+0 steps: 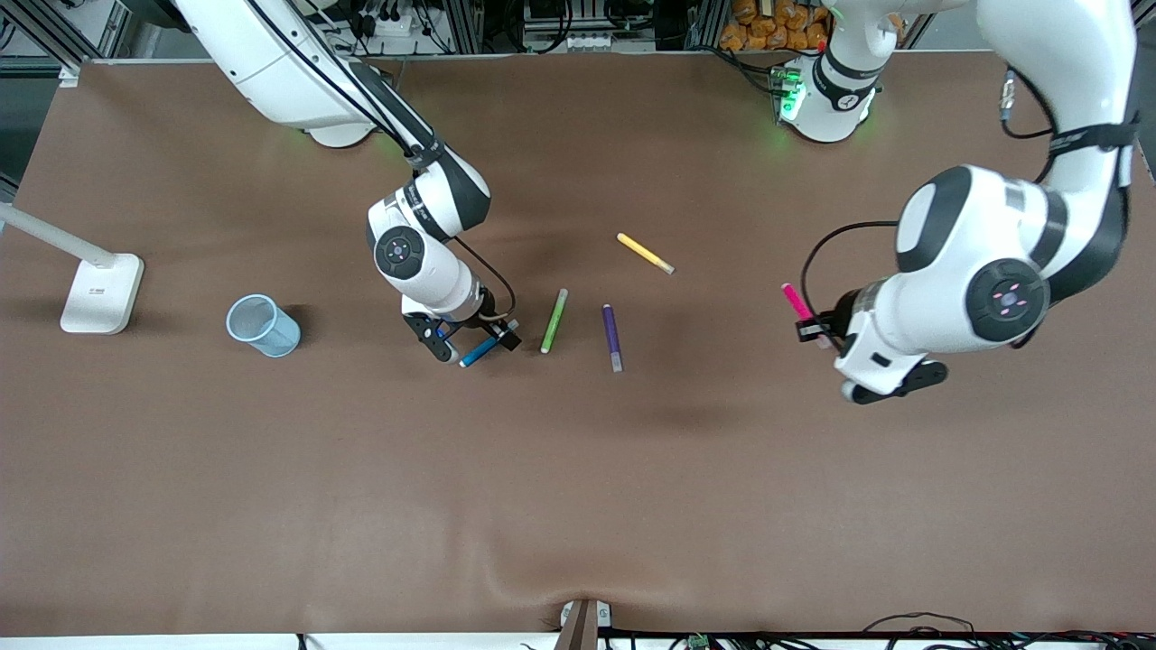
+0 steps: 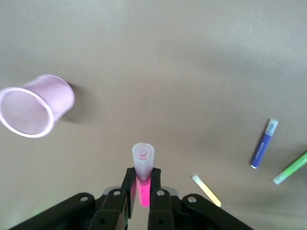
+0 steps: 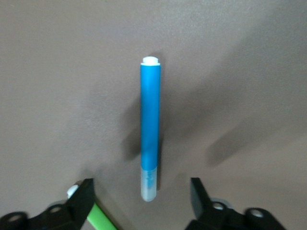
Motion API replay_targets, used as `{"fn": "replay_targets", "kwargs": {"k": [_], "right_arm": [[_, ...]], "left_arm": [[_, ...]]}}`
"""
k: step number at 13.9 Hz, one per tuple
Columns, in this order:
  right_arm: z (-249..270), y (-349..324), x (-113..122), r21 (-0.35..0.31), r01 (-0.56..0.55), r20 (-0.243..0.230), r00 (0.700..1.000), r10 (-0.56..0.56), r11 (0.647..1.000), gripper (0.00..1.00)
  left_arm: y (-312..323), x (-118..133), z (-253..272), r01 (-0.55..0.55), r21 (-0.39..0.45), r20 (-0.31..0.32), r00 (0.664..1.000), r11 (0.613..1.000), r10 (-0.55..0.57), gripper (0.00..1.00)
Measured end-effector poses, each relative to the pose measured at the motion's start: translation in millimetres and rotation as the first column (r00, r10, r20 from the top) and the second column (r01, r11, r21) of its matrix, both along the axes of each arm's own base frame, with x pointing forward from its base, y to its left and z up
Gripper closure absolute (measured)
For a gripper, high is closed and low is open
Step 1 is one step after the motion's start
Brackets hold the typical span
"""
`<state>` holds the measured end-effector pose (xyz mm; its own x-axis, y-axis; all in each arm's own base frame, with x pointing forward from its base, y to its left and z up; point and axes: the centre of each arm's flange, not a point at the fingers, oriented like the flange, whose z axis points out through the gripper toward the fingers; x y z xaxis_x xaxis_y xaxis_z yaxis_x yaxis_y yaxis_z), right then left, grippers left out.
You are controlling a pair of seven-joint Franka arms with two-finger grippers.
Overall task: Place pink and blue markers in matching cups
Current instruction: 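Carry the pink marker over the pink cup while the right gripper lifts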
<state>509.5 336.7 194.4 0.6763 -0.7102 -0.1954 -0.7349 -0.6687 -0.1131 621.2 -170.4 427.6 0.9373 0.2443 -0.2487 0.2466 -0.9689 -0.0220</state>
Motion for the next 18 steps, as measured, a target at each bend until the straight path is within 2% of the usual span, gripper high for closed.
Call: {"fn": "replay_targets", "kwargs": {"k": [1, 3, 6, 7, 8, 10, 11, 12, 14, 16, 18], "right_arm": [[-4, 0, -1, -0.002, -0.001, -0.006, 1.000, 0.001, 1.000, 0.15], [-11, 0, -2, -0.002, 0.002, -0.010, 1.000, -0.002, 1.000, 0.24], [-20, 2, -3, 0.009, 0.014, 0.003, 1.000, -0.014, 1.000, 0.30], [-23, 4, -4, 0.010, 0.015, 0.003, 1.000, -0.015, 1.000, 0.37], [-23, 4, -4, 0.010, 0.015, 0.003, 1.000, -0.015, 1.000, 0.37], [-23, 5, -5, 0.009, 0.027, 0.000, 1.000, -0.027, 1.000, 0.50], [-23, 5, -5, 0.009, 0.034, -0.002, 0.999, -0.034, 0.999, 0.50], [-23, 5, -5, 0.009, 0.035, -0.002, 0.999, -0.035, 0.999, 0.56], [-20, 8, -3, 0.015, 0.037, 0.006, 0.999, -0.037, 0.999, 0.80], [-19, 8, -3, 0.015, 0.037, 0.007, 0.999, -0.037, 0.999, 0.82], [-18, 8, -2, 0.004, 0.033, -0.013, 0.999, -0.033, 0.999, 0.82]], "left_arm": [[3, 0, 7, 0.002, 0.012, 0.016, 1.000, 1.000, -0.002, 0.85], [9, -3, 22, 0.001, 0.030, 0.043, 0.999, 1.000, -0.003, 0.85], [42, -6, 41, 0.014, 0.034, 0.070, 0.997, 0.999, -0.017, 0.85], [57, -7, 48, 0.014, 0.033, 0.079, 0.997, 0.999, -0.016, 0.85], [70, -8, 54, 0.008, 0.034, 0.086, 0.996, 0.999, -0.011, 0.85], [83, -14, 62, -0.002, 0.040, 0.096, 0.995, 0.999, -0.002, 0.85], [87, -17, 65, -0.007, 0.043, 0.099, 0.995, 0.999, 0.002, 0.85], [92, -19, 67, -0.009, 0.045, 0.102, 0.995, 0.999, 0.005, 0.85], [109, -22, 69, -0.011, 0.047, 0.121, 0.993, 0.999, 0.005, 0.85], [121, -29, 66, -0.018, 0.052, 0.145, 0.989, 0.998, 0.010, 0.85], [126, -39, 60, -0.027, 0.061, 0.166, 0.986, 0.998, 0.017, 0.85]]}}
